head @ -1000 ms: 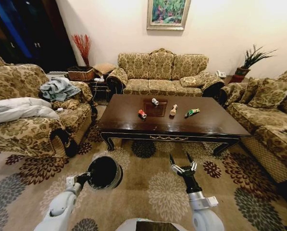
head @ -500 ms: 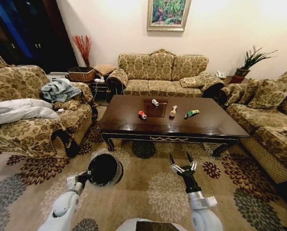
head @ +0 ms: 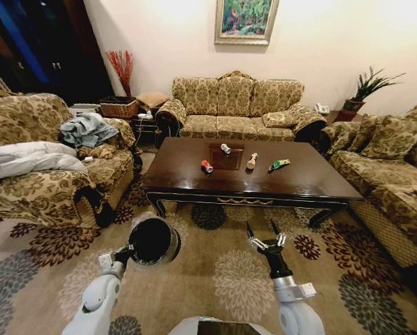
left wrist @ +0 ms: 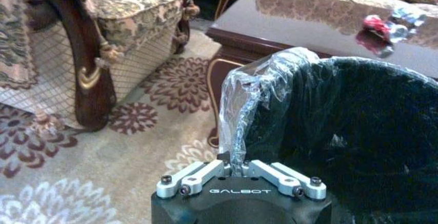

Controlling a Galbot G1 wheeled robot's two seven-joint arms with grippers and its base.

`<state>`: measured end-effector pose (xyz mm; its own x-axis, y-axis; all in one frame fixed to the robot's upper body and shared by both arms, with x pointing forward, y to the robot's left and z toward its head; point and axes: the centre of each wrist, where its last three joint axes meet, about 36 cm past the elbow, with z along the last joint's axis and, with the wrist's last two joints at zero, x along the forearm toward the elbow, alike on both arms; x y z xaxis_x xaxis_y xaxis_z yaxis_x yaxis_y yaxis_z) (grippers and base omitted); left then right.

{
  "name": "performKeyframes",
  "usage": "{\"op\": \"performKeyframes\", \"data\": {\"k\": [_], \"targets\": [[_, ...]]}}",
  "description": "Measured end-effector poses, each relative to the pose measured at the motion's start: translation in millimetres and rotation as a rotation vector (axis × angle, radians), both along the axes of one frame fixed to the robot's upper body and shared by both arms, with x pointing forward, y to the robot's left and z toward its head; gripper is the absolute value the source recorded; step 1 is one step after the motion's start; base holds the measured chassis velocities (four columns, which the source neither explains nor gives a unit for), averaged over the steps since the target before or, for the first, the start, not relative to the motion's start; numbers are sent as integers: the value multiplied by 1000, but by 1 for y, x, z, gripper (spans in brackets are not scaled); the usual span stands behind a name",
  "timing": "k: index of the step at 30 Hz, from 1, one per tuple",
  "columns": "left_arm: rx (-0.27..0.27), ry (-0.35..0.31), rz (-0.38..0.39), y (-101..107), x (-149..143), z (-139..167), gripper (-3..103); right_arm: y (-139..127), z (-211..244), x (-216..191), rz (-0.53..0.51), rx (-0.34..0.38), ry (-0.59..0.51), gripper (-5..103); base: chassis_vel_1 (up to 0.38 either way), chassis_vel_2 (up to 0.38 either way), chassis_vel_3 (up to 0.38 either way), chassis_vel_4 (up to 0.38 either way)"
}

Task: Move to the front of the table and place the trash on the table into the trash bin.

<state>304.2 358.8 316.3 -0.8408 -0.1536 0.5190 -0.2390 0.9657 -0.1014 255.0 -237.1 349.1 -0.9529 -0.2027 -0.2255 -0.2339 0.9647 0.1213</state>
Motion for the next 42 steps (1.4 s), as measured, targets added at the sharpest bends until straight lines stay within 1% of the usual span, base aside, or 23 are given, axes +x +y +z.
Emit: {"op": "performKeyframes", "data": {"k": [4,8,9,10,13,14,16,17,18,21,22,24,28,31,42], "targets": [[3,-3,-10,-3,-2,0,2,-1,-1,-1,-11,4,3,100,-214,-212,214,216],[33,-16,-19,-6,-3,1,2,-1,-2,-1,-41,2,-3,100,-195,-205,191,201],[65,-35,-20,-8,-3,4,2,-2,-2,-1,-57,-2,-6,100,-107,-139,86,82],[65,-35,-20,-8,-3,4,2,-2,-2,-1,-57,-2,-6,100,-107,-139,86,82],[115,-65,-6,-12,-1,12,2,-2,-1,-2,-66,-7,1,100,-13,-28,29,14],[115,-65,-6,-12,-1,12,2,-2,-1,-2,-66,-7,1,100,0,0,0,0],[183,-83,25,-16,1,22,2,-2,1,-4,-71,-19,35,100,10,37,-16,-21],[198,-89,33,-18,2,26,2,-2,2,-4,-72,-23,43,100,79,75,-32,-38],[198,-89,33,-18,2,26,2,-2,2,-4,-72,-23,43,100,79,75,-32,-38],[228,-81,69,-28,4,44,2,-3,5,-4,-74,-26,48,100,56,73,-21,-27],[228,-81,69,-28,4,44,2,-3,5,-4,-74,-26,48,100,35,57,-10,-14],[249,-87,70,-33,3,48,2,-3,6,-4,-78,-26,49,100,0,0,0,0],[249,-112,65,-38,3,52,2,-2,6,-4,-80,-25,51,100,0,0,0,0],[230,-130,33,-42,3,54,2,-2,5,-6,-81,-26,55,100,0,0,0,0],[212,-131,18,-44,1,45,2,-3,2,-6,-80,-28,60,100,-28,31,35,-36]]}}
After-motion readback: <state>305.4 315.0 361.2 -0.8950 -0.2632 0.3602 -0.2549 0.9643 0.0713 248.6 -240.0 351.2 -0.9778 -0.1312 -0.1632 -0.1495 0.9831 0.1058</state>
